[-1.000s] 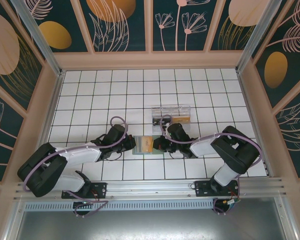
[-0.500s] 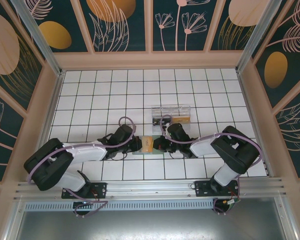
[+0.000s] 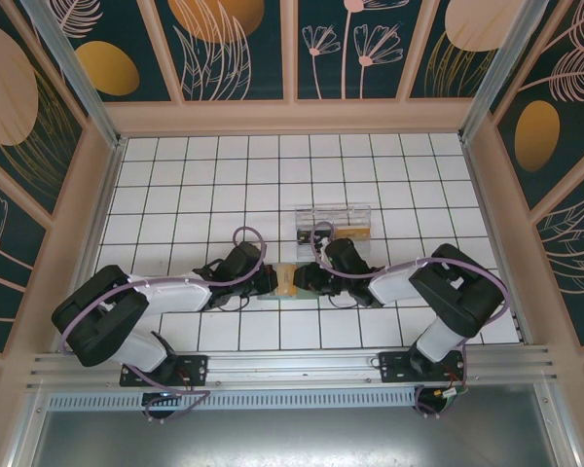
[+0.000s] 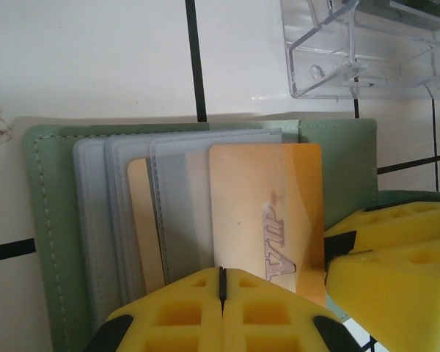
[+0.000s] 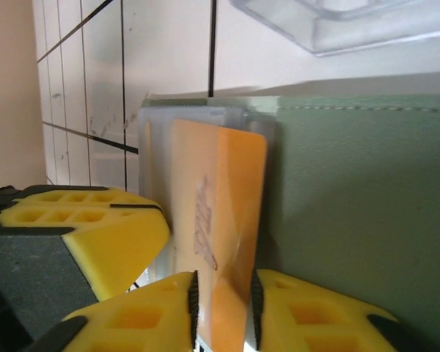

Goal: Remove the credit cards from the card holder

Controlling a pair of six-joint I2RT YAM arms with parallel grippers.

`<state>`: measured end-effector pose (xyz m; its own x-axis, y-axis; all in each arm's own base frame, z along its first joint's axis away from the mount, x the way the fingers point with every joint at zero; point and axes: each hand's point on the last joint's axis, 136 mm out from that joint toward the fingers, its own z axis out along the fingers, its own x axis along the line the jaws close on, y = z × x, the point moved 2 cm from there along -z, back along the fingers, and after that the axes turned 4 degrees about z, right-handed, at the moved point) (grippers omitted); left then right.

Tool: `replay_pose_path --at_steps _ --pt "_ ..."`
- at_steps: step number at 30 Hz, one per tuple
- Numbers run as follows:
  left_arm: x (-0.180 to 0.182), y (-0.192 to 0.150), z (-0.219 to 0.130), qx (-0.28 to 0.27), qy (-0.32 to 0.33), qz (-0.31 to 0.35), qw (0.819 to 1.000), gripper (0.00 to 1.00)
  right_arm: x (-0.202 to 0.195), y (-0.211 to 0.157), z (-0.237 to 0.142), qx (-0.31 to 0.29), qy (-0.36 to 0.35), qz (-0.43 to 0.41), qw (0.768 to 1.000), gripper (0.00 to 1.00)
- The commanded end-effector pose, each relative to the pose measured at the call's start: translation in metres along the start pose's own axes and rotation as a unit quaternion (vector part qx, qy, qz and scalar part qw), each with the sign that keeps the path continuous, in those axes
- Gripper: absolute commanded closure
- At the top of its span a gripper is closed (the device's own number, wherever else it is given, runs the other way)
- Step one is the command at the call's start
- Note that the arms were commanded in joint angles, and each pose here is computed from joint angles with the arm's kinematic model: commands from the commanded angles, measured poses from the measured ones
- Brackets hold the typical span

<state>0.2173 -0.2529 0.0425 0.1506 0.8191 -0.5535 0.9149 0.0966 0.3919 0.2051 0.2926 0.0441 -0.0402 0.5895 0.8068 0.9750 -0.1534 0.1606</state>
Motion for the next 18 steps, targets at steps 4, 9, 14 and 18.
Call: replay_pose_path --at_steps 4,9,14,18 --pt "0.014 -0.012 0.003 0.017 0.026 -0.004 1.000 1.00 -0.001 0.004 0.009 0.002 0.000 -0.001 1.000 0.72" --pt "0.013 -0.013 0.003 0.018 0.022 -0.004 1.000 1.00 0.003 0.004 0.013 0.006 0.006 -0.004 1.000 0.83" --pt "0.016 -0.013 0.001 0.014 0.028 -0.006 0.999 1.00 -0.001 0.004 0.010 0.000 -0.003 -0.001 1.000 1.00" --pt "0.022 -0.012 -0.001 0.007 0.043 -0.007 0.999 1.00 -0.009 0.002 0.004 -0.007 -0.014 0.002 1.000 1.00"
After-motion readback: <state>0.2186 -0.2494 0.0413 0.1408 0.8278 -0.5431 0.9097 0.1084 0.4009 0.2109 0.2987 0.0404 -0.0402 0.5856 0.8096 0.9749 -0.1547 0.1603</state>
